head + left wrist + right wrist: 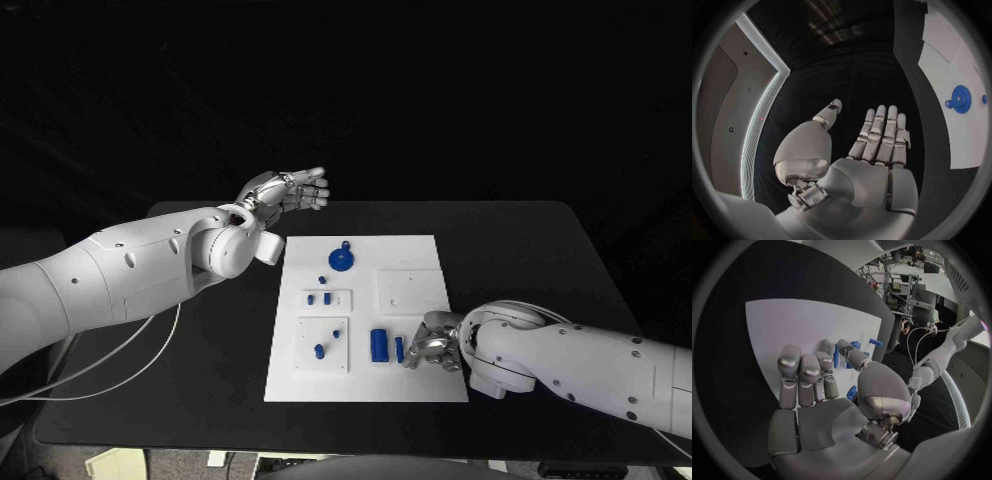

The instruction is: Assemble the parts on the task board

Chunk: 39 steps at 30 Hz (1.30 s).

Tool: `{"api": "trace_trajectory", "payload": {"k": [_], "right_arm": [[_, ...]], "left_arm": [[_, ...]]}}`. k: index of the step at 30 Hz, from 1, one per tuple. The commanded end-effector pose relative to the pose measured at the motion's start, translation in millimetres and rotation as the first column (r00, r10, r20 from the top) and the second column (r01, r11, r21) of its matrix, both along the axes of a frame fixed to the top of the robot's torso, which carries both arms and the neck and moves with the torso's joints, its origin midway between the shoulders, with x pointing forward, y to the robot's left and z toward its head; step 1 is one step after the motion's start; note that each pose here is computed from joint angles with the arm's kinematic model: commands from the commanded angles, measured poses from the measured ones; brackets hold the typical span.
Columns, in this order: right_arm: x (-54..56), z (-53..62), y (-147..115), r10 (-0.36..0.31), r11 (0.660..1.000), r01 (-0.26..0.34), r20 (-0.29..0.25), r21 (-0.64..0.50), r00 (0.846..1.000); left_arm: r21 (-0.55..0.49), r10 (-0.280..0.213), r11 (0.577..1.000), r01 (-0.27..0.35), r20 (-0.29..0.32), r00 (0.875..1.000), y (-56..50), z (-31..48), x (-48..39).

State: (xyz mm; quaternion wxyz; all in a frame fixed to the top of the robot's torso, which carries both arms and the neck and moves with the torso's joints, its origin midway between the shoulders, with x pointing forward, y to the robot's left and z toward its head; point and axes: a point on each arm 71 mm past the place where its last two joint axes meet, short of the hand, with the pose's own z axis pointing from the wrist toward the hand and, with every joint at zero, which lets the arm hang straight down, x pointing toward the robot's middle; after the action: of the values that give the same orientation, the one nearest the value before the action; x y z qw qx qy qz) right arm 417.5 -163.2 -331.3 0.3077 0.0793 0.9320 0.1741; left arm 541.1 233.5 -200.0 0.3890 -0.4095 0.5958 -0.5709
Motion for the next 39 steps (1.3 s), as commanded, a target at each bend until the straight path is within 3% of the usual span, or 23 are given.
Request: {"api": "trace_trajectory", "payload": {"k": [1,8,12,18,23,28,29,32,36,39], "right_arm": [[-2.9,-1.7,-2.5,0.003,0.999,-0.002,-0.030,0.044,1.000],[2.8,9.4,-11.7,-0.019,0.985,0.018,-0.001,0.170,1.000],[19.5,32.6,-14.3,-0.018,0.959,-0.008,0.088,0.285,0.996],[58.0,57.0,-24.1,-0.121,0.888,0.029,0.172,0.459,0.978],[97.6,74.1,-42.4,-0.253,0.819,0.088,0.218,0.567,0.943],[134.7,81.5,-65.2,-0.426,0.720,0.184,0.216,0.669,0.879],[143.4,83.0,-69.9,-0.474,0.681,0.206,0.208,0.703,0.856],[155.1,84.3,-75.0,-0.527,0.621,0.222,0.190,0.752,0.829],[160.9,79.3,-77.3,-0.561,0.542,0.237,0.137,0.807,0.817],[161.0,74.1,-82.8,-0.571,0.530,0.240,0.132,0.813,0.811]], "left_arm": [[-0.006,-0.011,1.000,0.011,0.007,1.000,-1.2,1.5,0.1],[-0.001,0.002,1.000,-0.002,0.010,1.000,3.4,1.0,2.1],[0.001,0.015,1.000,-0.015,0.010,1.000,6.3,0.1,5.2],[0.002,0.045,0.999,-0.045,0.011,0.999,12.3,-2.1,12.5],[0.005,0.081,0.997,-0.081,0.011,0.997,21.1,-4.1,20.3],[0.008,0.128,0.992,-0.128,0.013,0.992,32.6,-6.5,30.4],[0.008,0.135,0.991,-0.135,0.013,0.991,34.6,-6.7,31.6],[0.006,0.160,0.987,-0.160,0.012,0.987,43.7,-7.4,35.0],[-0.003,0.172,0.985,-0.172,0.014,0.985,48.7,-8.9,38.7],[-0.004,0.173,0.985,-0.173,0.012,0.985,48.9,-13.0,39.5]]}}
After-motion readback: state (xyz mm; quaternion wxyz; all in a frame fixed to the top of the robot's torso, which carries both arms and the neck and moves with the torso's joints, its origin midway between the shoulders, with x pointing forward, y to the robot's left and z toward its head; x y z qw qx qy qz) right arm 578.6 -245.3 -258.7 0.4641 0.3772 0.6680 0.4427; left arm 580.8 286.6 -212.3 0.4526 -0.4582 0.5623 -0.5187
